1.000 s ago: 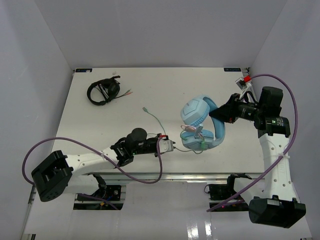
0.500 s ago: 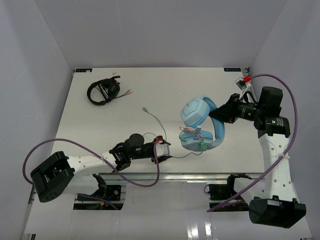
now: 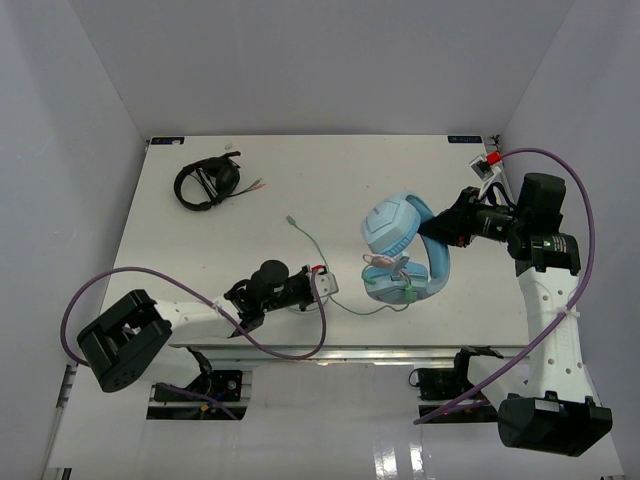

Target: Wrap the headphones

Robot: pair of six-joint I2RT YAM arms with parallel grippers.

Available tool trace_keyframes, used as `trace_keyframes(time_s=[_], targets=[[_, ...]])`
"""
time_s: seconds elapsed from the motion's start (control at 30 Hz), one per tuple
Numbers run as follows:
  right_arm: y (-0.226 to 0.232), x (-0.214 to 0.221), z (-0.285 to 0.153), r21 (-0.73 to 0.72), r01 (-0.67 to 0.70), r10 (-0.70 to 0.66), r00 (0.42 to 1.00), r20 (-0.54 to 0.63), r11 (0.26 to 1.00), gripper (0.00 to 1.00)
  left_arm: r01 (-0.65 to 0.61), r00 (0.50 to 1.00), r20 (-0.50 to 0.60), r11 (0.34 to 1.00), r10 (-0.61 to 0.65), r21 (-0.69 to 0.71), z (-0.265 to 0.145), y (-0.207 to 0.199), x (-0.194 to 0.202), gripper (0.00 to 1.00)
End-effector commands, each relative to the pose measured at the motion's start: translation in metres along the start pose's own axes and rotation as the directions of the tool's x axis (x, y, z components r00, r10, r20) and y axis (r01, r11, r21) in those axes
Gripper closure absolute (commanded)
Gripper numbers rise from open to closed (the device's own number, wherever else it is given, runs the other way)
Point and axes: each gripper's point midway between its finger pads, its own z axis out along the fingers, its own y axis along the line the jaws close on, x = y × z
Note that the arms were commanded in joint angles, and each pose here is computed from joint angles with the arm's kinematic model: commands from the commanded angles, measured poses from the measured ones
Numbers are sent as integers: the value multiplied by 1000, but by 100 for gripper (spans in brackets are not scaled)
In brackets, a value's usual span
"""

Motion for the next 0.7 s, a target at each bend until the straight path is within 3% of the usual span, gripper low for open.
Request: trace_keyframes(time_s=[0.0, 0.33, 0.67], targets=[[23, -8, -3, -86, 2, -1, 1000, 12, 996, 92, -3, 999, 46, 1000, 3, -7, -1, 6, -13, 82], [33, -4, -2, -104, 80, -80, 997, 3, 991, 92, -1, 1000, 25, 993, -2, 118, -3, -11, -15, 99], [52, 19, -1, -127, 279, -286, 957, -43, 952, 92, 92, 993, -98, 967, -71, 238, 9, -12, -6, 100]])
